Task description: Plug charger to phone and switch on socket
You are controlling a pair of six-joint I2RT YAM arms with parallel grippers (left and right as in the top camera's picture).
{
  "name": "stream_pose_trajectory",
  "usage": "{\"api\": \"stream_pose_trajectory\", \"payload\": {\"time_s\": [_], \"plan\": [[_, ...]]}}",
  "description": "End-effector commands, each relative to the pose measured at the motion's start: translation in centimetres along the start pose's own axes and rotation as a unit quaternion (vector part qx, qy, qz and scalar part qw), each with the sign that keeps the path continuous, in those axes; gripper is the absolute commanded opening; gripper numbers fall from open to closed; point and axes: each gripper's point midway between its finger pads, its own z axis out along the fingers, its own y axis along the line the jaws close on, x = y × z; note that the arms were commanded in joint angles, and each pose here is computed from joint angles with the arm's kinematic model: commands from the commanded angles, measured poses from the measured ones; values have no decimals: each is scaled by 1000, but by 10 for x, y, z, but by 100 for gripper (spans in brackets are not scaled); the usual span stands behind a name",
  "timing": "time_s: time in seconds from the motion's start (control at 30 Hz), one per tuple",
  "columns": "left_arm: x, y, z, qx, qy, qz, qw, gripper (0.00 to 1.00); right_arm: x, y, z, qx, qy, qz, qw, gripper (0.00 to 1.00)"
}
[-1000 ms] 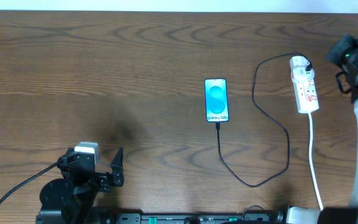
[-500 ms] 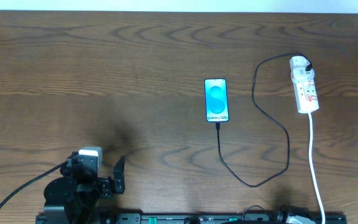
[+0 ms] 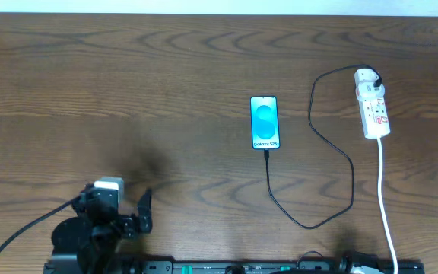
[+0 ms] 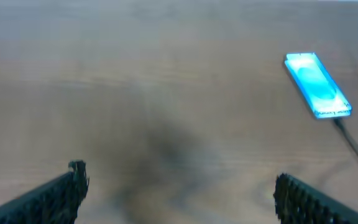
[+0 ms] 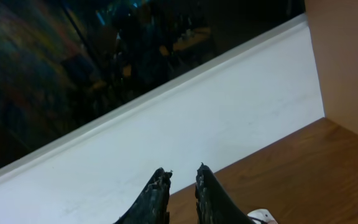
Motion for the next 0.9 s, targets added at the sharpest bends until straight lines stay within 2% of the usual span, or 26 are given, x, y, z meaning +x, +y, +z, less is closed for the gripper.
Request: {"api": "stream_pose_trajectory", "payload": {"time_s": [0.0,0.2,0.43,0.6,0.87], "plan": [[-28,1,-5,-5,-57,6,998,98,-1,2,-4,-5,-1,-8,1000,14],[-59,0,-10,-4,-120,15,993,98,-10,7,-22,-14,-19,-9,1000,13],[-59,1,-10,-9,-120,19,993,98,-24,14,-56,-28,-53,-10,998,12],[-76,2,-15,-13,-157,19,987,98,-32,19,-78,-38,-76,-11,996,12],[-87,1,-21,-5,-185,-13,983,98,-35,20,-89,-42,-86,-11,995,11]]}}
